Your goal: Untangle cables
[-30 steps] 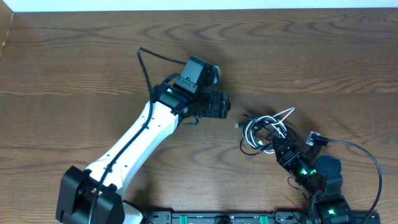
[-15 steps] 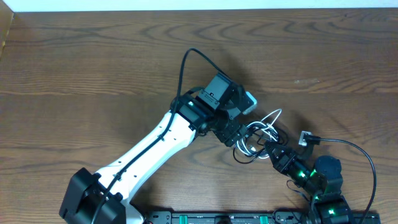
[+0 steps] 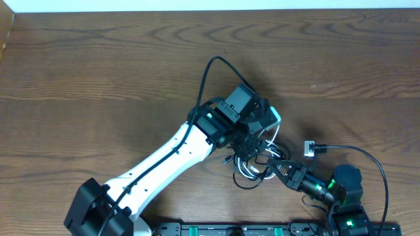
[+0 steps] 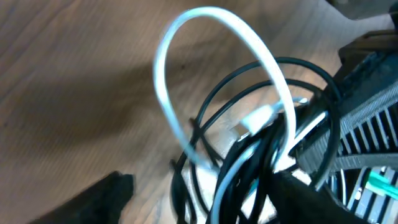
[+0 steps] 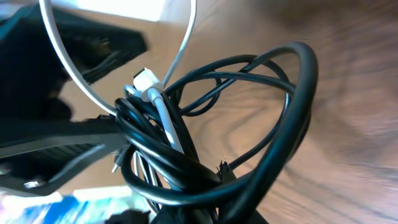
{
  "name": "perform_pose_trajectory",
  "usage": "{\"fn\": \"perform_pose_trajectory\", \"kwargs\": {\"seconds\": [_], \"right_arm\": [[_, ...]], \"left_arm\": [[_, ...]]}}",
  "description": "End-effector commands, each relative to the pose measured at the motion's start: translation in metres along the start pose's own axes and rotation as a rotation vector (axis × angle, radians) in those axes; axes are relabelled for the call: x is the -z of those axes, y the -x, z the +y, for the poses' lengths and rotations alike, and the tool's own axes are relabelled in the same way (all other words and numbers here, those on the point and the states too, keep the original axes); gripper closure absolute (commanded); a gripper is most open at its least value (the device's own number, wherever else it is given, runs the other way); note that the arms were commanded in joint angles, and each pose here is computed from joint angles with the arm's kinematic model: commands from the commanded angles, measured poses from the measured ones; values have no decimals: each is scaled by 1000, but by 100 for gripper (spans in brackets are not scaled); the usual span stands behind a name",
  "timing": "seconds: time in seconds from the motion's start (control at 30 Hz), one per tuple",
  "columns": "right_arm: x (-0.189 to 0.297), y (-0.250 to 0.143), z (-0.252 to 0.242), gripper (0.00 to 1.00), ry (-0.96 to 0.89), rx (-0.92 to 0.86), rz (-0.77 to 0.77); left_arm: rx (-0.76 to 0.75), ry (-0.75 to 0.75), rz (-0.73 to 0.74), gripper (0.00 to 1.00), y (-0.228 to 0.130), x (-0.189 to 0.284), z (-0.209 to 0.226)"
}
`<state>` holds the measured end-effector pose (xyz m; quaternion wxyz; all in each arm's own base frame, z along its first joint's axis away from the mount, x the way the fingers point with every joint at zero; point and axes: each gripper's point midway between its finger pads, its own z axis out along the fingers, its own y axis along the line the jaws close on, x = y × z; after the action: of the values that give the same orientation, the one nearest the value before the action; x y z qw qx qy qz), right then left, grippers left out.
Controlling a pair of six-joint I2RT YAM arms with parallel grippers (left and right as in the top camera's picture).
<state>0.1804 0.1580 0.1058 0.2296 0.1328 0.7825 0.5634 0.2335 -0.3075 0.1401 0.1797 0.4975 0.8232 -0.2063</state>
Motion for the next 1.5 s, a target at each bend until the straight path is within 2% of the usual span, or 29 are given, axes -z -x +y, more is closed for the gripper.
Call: {"fn": "perform_pose_trajectory", "kwargs": {"seconds": [0.0, 0.1, 0.2, 0.23, 0.47, 0.63, 0.83, 0.97, 1.17, 1.47], "right_arm": [[1, -15, 13, 99, 69, 5, 88], [2, -20, 16, 99, 85, -7, 119], [3, -25, 19, 99, 101, -7, 151], [3, -26, 20, 99, 105, -7, 159], [3, -25, 18, 99, 95, -11, 147], [1, -18, 2, 99, 24, -32, 95], [1, -3, -13, 99, -51, -29, -1], [1, 6, -17, 99, -77, -3, -49], [2, 13, -21, 99, -99, 45, -85], [5, 30, -30, 98, -164, 92, -180]], "left_arm": [[-30, -10, -10, 41, 6, 1, -6], [-23, -14, 12, 58, 2, -7, -5], [-16, 27, 49, 86, -4, -16, 5], [-14, 64, 65, 92, -7, -18, 12], [57, 322, 80, 93, -9, -10, 56], [152, 528, 20, 93, 1, 4, 89], [236, 650, -72, 93, 16, 17, 109], [352, 734, -122, 93, 14, 29, 130], [555, 763, -181, 93, 3, 43, 156], [587, 653, -227, 93, 10, 51, 151]]}}
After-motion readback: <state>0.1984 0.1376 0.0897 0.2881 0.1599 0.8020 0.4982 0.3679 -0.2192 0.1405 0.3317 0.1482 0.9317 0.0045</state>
